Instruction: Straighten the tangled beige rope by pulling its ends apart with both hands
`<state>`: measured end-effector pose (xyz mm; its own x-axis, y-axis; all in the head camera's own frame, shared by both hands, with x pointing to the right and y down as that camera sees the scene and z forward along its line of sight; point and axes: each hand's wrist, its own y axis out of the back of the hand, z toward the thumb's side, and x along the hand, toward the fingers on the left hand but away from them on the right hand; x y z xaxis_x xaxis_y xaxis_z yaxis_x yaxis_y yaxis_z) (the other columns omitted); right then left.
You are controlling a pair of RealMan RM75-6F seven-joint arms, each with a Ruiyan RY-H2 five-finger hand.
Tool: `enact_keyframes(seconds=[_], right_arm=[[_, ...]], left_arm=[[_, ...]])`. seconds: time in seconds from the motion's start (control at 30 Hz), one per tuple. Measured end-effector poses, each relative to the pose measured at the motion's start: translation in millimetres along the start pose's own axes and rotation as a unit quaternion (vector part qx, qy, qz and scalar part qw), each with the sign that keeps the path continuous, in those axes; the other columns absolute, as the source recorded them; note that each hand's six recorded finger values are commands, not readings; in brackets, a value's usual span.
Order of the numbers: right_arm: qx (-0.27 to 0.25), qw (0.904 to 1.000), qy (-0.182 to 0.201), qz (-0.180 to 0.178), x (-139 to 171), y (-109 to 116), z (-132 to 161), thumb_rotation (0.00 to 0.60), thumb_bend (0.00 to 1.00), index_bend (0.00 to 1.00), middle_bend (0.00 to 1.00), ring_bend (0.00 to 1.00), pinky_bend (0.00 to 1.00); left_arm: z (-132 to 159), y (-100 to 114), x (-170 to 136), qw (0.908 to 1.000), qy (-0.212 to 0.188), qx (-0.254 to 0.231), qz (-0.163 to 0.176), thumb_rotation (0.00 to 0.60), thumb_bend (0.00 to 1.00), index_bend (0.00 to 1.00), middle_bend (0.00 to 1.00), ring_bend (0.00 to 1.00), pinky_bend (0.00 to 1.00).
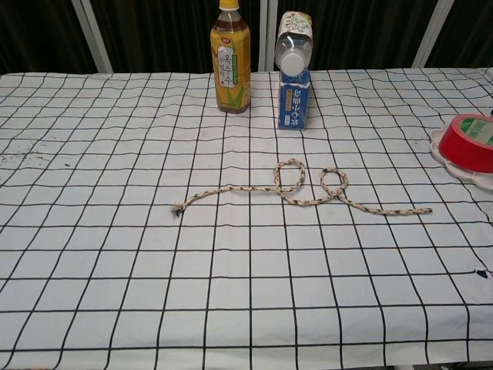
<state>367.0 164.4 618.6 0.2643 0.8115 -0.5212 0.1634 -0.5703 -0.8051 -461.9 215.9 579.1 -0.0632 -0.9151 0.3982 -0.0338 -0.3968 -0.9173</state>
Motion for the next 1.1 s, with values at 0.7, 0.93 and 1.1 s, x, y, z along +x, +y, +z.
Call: enact_keyframes(seconds=[0.7,0.93,1.1], right_arm=[[0.082,0.9926,0.053,0.072,-66,-95,48,0.600,0.30,0.49,0.19,0.00,0.00],[0.086,0.9926,0.047,0.072,-65,-97,43,0.600,0.34,0.51,0.19,0.00,0.00],[0.086,0.9922,0.046,0.077,-66,-101,43,0.600,0.34,0.52,0.20,0.00,0.00]], left_arm=[[-13,-15,-2,0.9996,0.012,-0.017,-0.020,0.600,0.16,0.24,0.06,0.00,0.00],[-14,-18,-3,0.9995,0.012,-0.020,-0.023,0.600,0.16,0.24,0.06,0.00,0.00],[-15,-19,-4,0.9993,0.012,-0.022,-0.028,0.600,0.16,0.24,0.06,0.00,0.00]])
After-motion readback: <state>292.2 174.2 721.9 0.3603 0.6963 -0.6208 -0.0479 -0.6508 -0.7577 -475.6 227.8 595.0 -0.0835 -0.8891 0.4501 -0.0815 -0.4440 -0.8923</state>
